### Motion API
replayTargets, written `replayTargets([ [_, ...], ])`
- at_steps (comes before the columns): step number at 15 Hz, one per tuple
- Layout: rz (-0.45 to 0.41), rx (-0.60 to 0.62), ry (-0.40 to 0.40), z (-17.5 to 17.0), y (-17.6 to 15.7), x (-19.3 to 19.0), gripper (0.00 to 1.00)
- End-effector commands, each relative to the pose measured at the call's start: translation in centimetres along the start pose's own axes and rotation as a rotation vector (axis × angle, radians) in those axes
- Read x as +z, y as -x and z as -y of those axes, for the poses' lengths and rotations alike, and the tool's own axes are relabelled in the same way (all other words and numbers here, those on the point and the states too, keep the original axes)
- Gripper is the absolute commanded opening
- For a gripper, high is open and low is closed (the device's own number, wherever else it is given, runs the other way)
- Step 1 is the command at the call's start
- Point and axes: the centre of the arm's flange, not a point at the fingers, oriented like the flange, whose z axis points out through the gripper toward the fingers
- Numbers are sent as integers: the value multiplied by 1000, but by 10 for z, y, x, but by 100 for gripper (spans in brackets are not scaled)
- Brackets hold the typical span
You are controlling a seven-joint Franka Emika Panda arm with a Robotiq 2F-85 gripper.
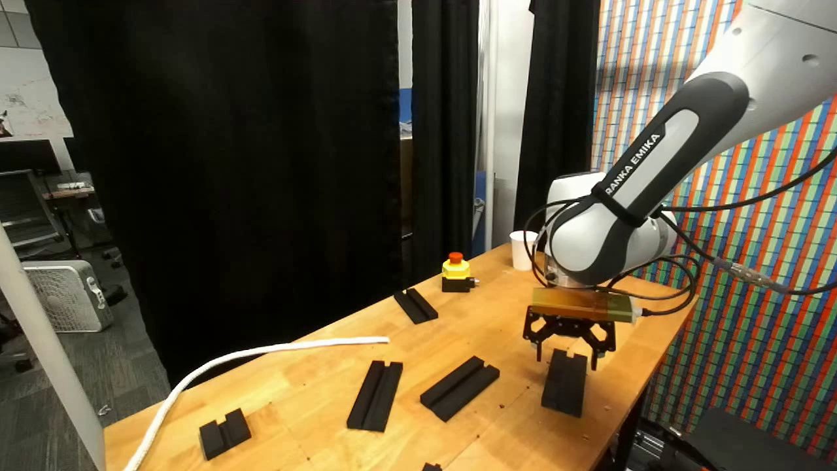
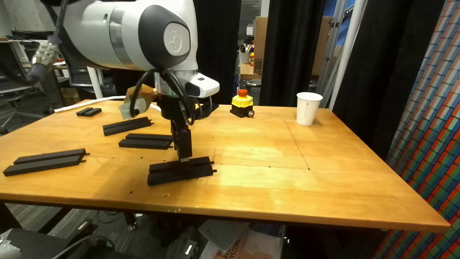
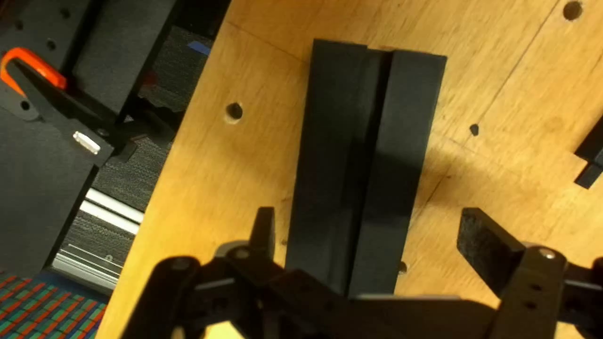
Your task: Arrange the black objects on the table
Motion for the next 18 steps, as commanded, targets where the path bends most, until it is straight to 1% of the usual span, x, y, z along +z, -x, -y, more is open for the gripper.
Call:
replayTargets([
  [1,-42,104,-18,-9,18,0,100],
  [4,-57,164,-13,-11,20,0,100],
  [9,-70,231,-33,-8,23,3,100],
  [12,-58,215,-33,-15,20,3,100],
  [15,-47,202,-16,-19,15,5,100],
  [18,-32,190,-12,-20,14,11,100],
])
